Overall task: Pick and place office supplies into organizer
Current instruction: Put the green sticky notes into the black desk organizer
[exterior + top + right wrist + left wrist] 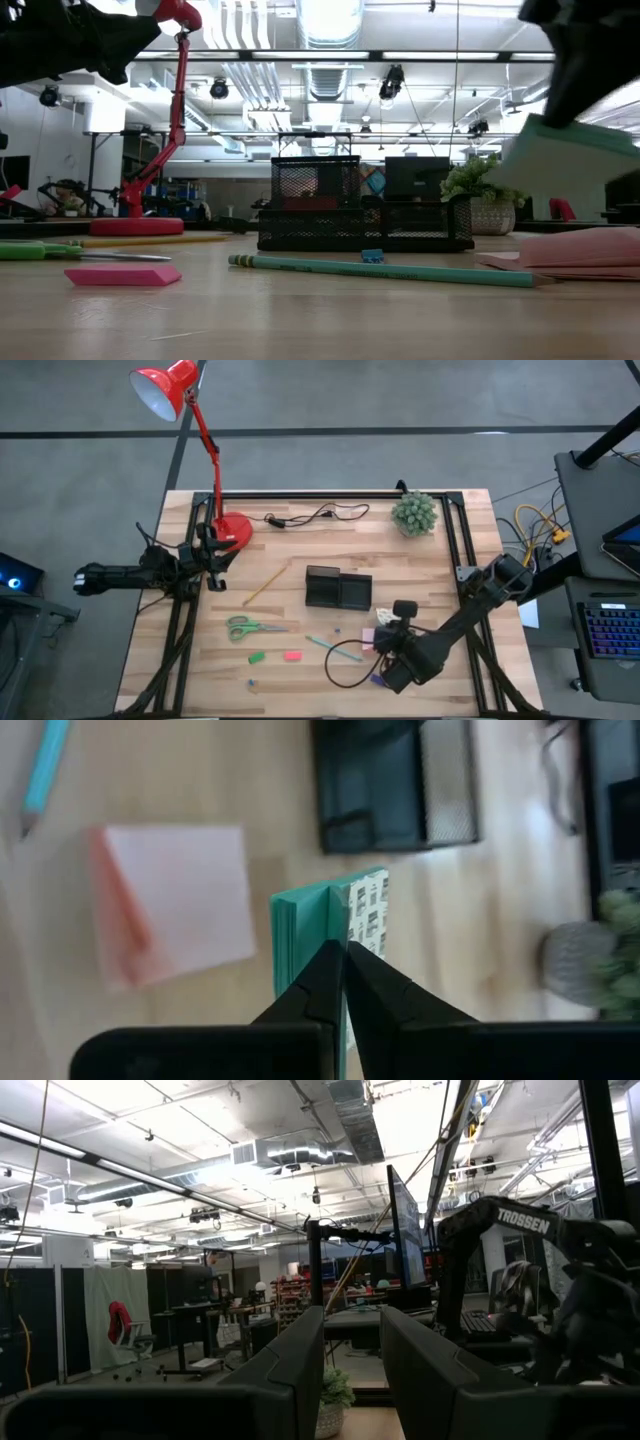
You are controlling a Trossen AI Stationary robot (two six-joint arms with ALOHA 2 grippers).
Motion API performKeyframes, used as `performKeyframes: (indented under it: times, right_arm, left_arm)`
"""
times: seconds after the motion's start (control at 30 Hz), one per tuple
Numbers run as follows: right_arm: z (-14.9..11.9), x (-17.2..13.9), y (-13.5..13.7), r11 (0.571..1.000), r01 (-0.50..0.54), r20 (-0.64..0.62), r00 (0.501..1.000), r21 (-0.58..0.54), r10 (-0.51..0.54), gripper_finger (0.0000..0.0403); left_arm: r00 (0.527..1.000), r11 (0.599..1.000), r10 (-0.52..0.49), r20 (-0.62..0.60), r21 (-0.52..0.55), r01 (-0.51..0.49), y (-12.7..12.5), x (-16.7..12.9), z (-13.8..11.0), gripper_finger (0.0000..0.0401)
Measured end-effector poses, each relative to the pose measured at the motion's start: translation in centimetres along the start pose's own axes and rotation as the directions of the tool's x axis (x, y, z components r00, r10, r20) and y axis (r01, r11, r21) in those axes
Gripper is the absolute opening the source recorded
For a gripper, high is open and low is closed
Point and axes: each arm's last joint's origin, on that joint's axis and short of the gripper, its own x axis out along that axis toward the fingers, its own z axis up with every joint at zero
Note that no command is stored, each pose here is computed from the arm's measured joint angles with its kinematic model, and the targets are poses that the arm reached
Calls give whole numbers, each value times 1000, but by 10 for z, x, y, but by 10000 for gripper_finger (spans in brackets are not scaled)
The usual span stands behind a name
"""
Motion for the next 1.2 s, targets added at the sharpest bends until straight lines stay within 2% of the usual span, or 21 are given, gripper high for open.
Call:
performKeyframes:
  times: [0.17,0.37,0.67,1.2]
  right_arm:
    - [19,1,-13,997,69,86,994,36,-72,8]
    - [39,19,-33,989,118,74,989,95,-125,8]
    - [69,42,-49,988,85,130,986,125,-101,8]
    - [60,64,-48,986,112,104,987,124,-125,8]
  left_arm:
    - [1000,1000,0,0,0,0,0,0,0,89]
    - [1000,1000,0,0,0,0,0,0,0,89]
    - [1000,1000,-1,0,0,1,0,0,0,89]
    - [1000,1000,0,1,0,0,0,0,0,89]
